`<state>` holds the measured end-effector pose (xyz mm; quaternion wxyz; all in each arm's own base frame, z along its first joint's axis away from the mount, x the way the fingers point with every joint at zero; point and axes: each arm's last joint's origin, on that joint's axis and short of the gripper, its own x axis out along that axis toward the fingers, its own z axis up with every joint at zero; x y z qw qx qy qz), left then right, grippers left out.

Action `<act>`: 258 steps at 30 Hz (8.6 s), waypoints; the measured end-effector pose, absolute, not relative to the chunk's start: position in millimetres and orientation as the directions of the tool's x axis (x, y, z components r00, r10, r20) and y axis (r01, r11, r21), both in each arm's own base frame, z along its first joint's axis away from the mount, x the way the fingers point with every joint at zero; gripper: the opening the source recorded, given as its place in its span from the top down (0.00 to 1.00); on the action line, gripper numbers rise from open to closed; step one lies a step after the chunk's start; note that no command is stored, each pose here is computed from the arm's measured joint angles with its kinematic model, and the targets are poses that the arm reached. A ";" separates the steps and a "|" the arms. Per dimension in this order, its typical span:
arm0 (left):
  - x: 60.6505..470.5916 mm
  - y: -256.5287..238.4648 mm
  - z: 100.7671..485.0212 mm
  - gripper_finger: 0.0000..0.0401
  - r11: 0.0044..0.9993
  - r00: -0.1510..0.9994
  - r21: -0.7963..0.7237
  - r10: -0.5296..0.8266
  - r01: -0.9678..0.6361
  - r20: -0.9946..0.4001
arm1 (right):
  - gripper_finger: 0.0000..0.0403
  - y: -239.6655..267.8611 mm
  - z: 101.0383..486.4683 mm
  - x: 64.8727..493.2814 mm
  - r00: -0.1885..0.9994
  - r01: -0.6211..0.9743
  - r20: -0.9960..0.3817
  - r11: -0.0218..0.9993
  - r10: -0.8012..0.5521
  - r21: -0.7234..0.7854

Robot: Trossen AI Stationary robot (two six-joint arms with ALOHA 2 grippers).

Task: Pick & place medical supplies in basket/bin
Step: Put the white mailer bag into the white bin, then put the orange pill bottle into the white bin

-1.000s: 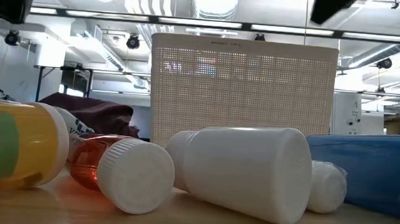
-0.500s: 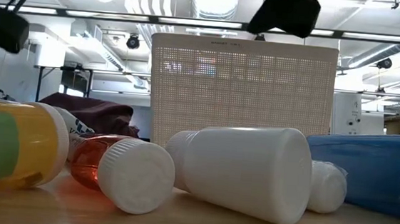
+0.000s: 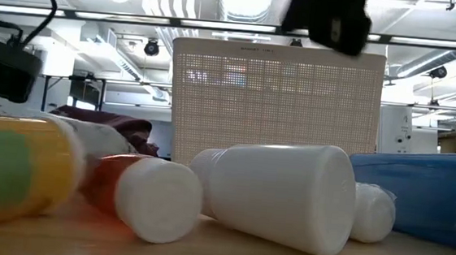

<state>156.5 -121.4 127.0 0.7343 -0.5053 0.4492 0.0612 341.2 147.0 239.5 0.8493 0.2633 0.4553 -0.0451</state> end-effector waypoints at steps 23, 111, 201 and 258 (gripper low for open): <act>152.8 -121.3 166.5 0.99 0.485 0.643 -0.724 -0.360 -0.490 -0.676 | 0.26 109.8 187.6 402.6 0.751 0.389 -0.589 0.519 0.300 0.761; 165.2 -131.2 111.6 0.99 0.486 0.530 -0.608 -0.305 -0.628 -0.791 | 0.26 106.9 148.9 542.0 0.578 0.323 -0.676 0.632 0.458 0.705; 339.1 -154.6 200.7 0.36 0.690 0.382 0.092 -0.279 0.718 -0.881 | 0.08 172.7 319.3 241.3 0.346 0.484 -0.897 0.871 -0.275 -0.081; 334.3 101.3 400.7 0.35 0.864 0.684 0.330 0.504 -0.381 -0.528 | 0.08 160.1 315.9 245.3 0.445 0.761 -0.767 0.647 -0.462 0.052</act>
